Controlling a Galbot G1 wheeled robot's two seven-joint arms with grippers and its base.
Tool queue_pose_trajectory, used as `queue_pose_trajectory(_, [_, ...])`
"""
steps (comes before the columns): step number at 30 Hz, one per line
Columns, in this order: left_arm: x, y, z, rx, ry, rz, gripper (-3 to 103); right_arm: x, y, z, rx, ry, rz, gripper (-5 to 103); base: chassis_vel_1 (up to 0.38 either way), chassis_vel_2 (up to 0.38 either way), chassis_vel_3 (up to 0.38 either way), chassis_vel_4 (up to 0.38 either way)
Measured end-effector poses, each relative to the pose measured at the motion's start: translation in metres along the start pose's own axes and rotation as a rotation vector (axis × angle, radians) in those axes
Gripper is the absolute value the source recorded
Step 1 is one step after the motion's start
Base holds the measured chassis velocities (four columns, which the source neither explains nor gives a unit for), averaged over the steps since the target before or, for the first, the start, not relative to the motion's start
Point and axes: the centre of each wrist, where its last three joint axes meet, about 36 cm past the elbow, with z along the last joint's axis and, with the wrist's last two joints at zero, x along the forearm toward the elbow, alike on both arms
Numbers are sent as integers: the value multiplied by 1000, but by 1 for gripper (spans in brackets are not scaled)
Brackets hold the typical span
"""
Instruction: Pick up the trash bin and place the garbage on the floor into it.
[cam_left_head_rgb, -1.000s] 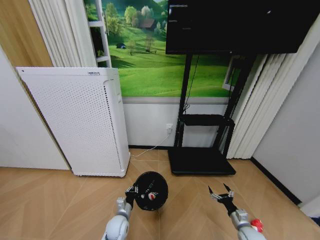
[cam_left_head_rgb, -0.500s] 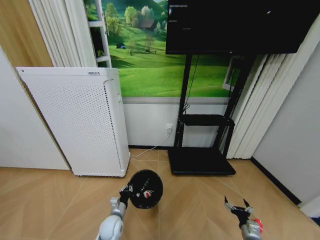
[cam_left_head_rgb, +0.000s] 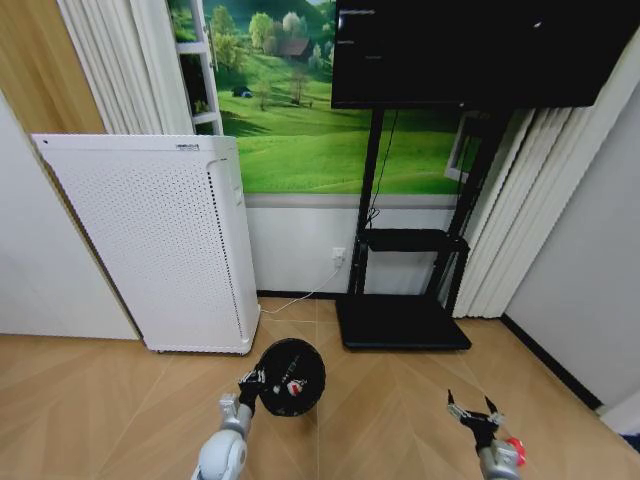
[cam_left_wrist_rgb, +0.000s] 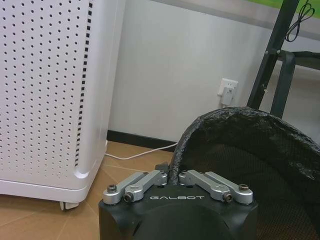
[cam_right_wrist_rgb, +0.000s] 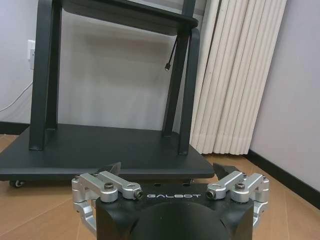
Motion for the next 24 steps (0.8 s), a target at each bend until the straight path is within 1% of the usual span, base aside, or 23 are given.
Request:
queue_pose_trajectory(6, [-2, 0, 0, 1, -1, -1, 4, -3, -4, 1, 4, -6, -4, 100, -119, -92, 104, 125])
queue_pose_trajectory(17, [-5, -1, 3, 4, 2, -2, 4, -4, -5, 6, -1, 0, -10, 100, -235, -217, 218, 226])
queue_pose_trajectory(21, [-5, -1, 3, 5, 1, -3, 4, -6, -7, 7, -5, -9, -11, 100, -268, -271, 269, 281])
queue_pose_trajectory(24, [-5, -2, 4, 7, 0, -2, 4, -8, -8, 7, -6, -20, -11, 100, -230, -228, 205, 173])
